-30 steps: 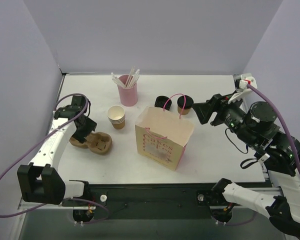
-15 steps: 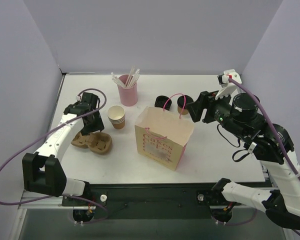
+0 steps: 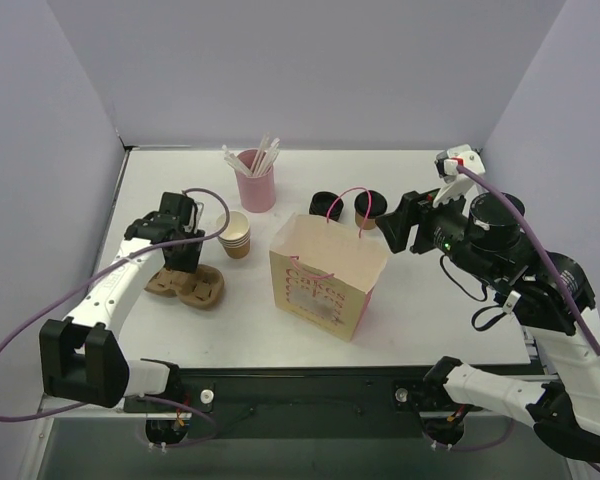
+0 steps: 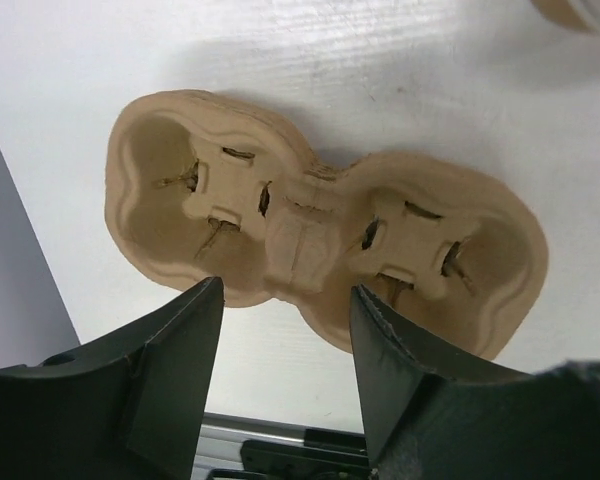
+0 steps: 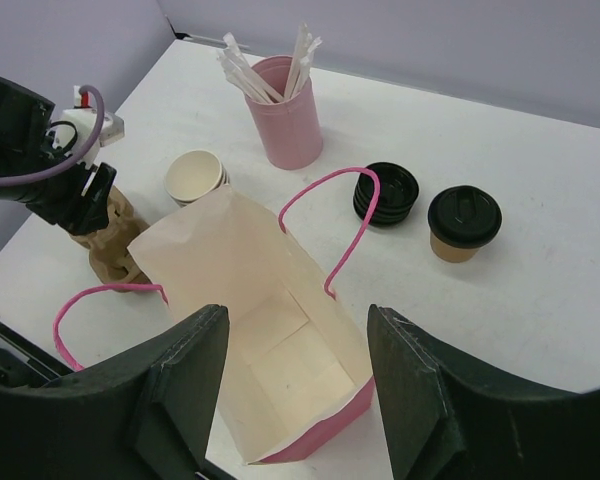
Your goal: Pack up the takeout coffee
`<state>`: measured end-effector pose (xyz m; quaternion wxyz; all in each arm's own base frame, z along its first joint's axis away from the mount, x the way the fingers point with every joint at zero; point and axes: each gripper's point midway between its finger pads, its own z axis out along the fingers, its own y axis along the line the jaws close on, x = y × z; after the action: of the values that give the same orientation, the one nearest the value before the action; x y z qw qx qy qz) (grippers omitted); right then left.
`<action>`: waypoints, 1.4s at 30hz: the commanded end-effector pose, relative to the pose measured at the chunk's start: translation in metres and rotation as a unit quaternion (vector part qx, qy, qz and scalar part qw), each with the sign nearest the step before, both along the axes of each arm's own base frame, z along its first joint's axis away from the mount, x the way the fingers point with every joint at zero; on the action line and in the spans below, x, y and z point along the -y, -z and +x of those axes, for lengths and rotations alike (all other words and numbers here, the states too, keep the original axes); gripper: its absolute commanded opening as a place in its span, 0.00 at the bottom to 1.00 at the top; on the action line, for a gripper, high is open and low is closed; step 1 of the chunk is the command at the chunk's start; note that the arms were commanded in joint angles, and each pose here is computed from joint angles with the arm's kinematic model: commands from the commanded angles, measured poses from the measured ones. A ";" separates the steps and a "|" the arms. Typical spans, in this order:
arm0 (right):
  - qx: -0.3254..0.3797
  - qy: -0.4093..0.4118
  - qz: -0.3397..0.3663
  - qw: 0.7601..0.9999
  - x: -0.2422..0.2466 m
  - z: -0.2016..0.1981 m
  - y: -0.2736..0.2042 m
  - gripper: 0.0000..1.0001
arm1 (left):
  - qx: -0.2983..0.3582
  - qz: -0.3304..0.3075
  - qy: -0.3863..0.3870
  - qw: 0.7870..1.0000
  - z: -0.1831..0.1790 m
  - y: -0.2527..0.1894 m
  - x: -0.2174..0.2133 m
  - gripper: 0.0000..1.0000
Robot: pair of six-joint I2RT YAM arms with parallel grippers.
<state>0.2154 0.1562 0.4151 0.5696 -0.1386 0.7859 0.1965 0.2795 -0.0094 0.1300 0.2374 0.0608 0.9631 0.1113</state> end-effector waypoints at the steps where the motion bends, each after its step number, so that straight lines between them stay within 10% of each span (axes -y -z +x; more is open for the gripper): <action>1: 0.023 0.001 0.002 1.000 0.006 -0.003 -0.016 0.57 | -0.039 0.019 0.064 0.997 -0.002 0.018 -0.001 0.64; 42: 0.022 0.009 -0.022 0.999 0.004 0.007 -0.014 0.57 | -0.056 -0.037 0.064 0.996 0.011 0.051 -0.002 0.59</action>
<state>0.2214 0.1541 0.4222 0.5770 -0.1487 0.7836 0.1760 0.2781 -0.0032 0.0636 0.1578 0.1176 0.9780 0.0692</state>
